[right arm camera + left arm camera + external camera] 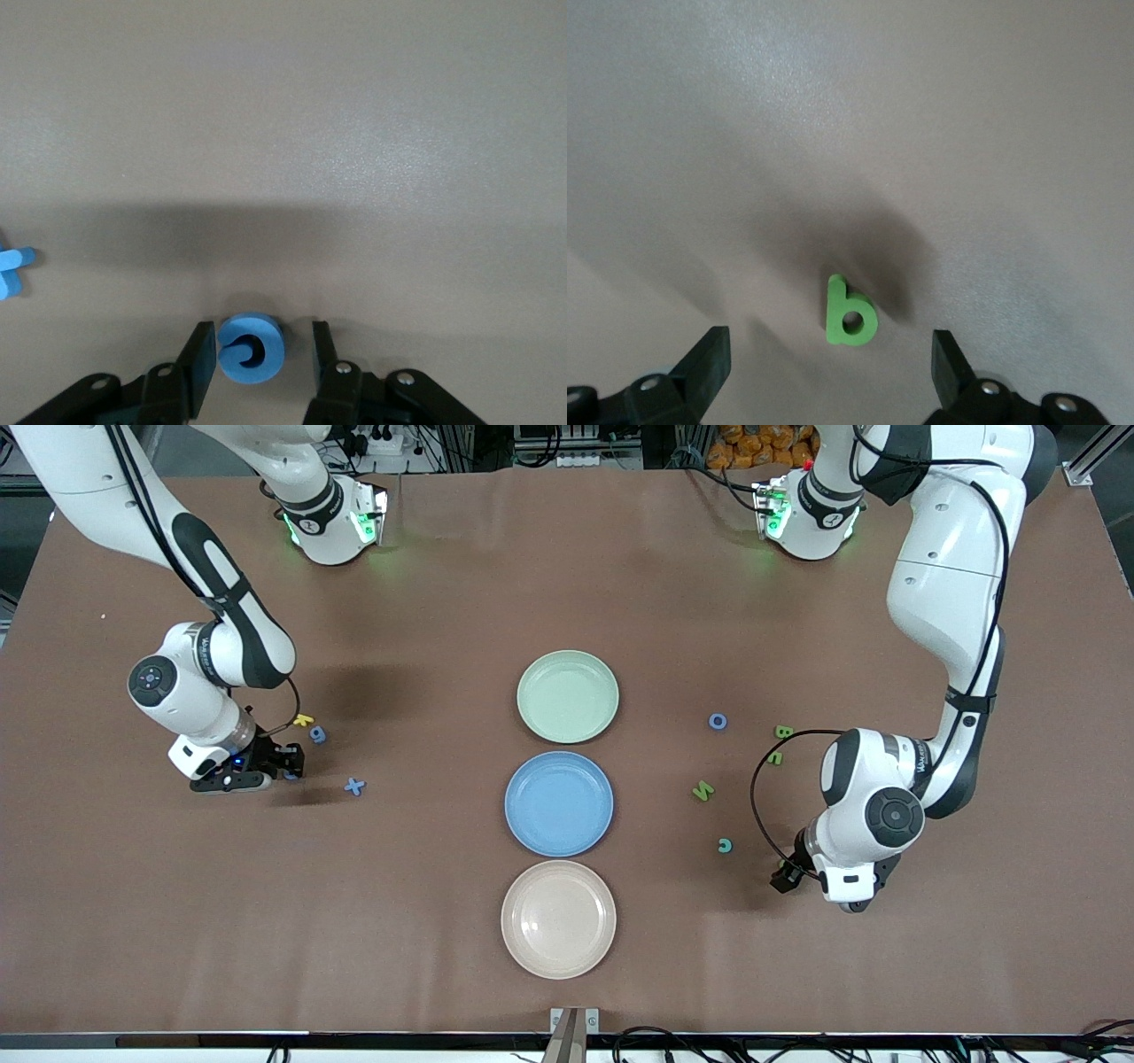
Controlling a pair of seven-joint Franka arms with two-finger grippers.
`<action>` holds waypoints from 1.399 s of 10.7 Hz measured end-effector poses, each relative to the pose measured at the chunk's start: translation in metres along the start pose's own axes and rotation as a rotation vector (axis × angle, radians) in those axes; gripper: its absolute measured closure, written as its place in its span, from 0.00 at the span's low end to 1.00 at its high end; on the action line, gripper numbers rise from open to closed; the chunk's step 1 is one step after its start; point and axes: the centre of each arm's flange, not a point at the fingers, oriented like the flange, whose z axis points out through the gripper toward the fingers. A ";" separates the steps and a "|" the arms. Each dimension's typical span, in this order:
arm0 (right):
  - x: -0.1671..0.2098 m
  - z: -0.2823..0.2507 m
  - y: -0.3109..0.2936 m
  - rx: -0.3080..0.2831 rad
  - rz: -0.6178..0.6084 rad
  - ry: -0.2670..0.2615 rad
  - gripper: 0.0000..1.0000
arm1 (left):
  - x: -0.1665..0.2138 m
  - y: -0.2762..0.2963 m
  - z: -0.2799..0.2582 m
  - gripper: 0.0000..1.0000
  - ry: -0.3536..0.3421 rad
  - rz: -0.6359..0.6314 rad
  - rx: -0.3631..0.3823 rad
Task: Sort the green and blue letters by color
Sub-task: 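Carry the G to the blue plate while the left gripper lifts the b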
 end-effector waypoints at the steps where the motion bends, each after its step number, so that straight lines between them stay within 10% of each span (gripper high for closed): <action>1: -0.001 0.002 0.000 0.000 0.001 -0.003 0.52 | -0.001 -0.001 0.005 0.00 -0.003 0.000 0.005; 9: 0.014 -0.007 0.000 -0.002 0.019 0.027 0.66 | 0.002 -0.002 0.025 0.00 0.037 0.002 0.003; 15: 0.093 -0.093 -0.174 0.082 0.317 0.044 0.66 | 0.002 0.007 0.014 0.67 0.054 0.007 -0.019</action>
